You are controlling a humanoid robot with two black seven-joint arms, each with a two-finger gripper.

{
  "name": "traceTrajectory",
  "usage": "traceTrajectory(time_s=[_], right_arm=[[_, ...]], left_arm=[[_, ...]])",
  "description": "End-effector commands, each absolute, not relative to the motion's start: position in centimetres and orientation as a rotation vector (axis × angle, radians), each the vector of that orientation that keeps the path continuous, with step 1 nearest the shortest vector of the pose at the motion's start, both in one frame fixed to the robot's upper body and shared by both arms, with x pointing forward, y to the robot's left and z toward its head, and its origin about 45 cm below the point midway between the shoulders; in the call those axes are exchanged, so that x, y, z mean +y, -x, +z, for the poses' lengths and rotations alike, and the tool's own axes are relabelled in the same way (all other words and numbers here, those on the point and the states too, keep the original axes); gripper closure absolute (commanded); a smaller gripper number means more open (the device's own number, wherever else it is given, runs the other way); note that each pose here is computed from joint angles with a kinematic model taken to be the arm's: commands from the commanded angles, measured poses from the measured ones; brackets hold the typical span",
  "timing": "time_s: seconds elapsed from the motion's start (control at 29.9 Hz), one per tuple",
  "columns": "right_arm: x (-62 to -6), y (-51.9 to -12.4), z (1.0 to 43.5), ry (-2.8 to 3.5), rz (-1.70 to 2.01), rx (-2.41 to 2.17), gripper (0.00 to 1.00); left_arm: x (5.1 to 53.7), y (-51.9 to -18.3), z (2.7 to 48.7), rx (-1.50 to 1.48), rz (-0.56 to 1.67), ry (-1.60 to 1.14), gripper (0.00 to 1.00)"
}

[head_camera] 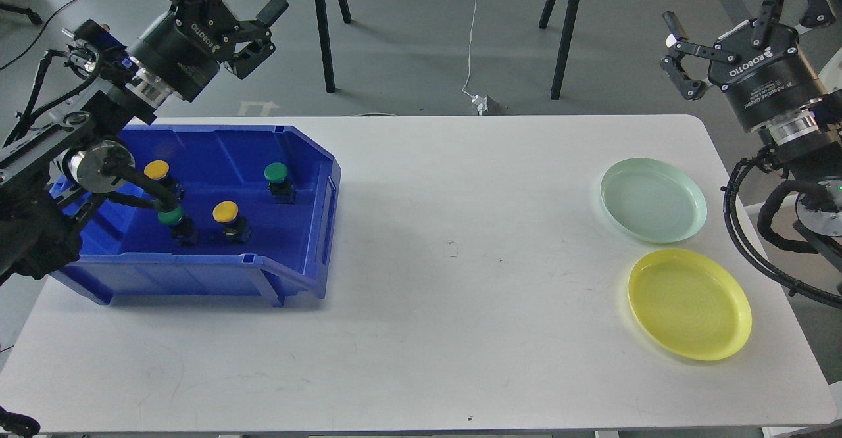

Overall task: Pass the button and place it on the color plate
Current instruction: 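Move the left gripper over the blue bin toward the buttons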

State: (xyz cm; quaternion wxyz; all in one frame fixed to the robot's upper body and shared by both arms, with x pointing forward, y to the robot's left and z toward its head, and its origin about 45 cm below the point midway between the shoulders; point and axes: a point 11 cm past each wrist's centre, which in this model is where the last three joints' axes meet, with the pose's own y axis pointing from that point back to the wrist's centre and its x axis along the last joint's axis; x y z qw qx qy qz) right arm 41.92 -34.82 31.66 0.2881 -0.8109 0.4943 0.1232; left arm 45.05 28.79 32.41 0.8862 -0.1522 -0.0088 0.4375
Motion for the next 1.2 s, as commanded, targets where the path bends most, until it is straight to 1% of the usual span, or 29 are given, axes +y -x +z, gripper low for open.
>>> traceTrajectory(time_s=[0.0,0.17,0.27,0.33,0.4,0.53,0.67,0.77,0.87,1.0,1.17], right_arm=[[-34.9,-42.0,31.5,2.166,0.327,1.324,0.01],[-34.8,-41.9,31.5,2.167,0.328,1.324,0.01],[-34.7,-41.9,31.3,2.170,0.334,1.324,0.01],[-34.4,-41.9,31.2,2.170,0.339,1.317,0.01],[-34.1,-42.0,31.2,2.169,0.343,1.308,0.01],[-33.9,-42.0,31.1,2.169,0.348,1.304,0.01],[-33.8,-42.0,30.9,2.171,0.353,1.304,0.01],[-33.7,-42.0,30.8,2.169,0.358,1.301,0.01],[-33.3,-42.1,30.6,2.167,0.367,1.293,0.01],[-33.1,-42.0,30.3,2.170,0.376,1.292,0.01],[-33.6,-41.8,29.5,2.160,0.389,1.318,0.01]], left_arm=[[29.6,-45.3,32.0,-0.011,0.939,0.315,0.00],[29.5,-45.7,32.3,-0.015,0.944,0.323,0.00],[28.7,-46.0,32.7,0.015,0.945,0.395,0.00],[27.2,-46.2,33.5,0.027,0.922,0.454,0.00],[26.7,-46.3,34.4,0.026,0.914,0.505,0.00],[25.6,-45.5,36.6,0.008,0.857,0.571,0.00],[24.3,-44.5,36.3,0.010,0.808,0.554,0.00],[23.8,-43.0,36.0,-0.025,0.752,0.482,0.00],[23.6,-41.3,36.6,-0.135,0.691,0.358,0.00],[24.9,-40.1,37.0,-0.326,0.694,0.152,0.00],[25.8,-39.0,37.9,-0.462,0.600,-0.076,0.00]])
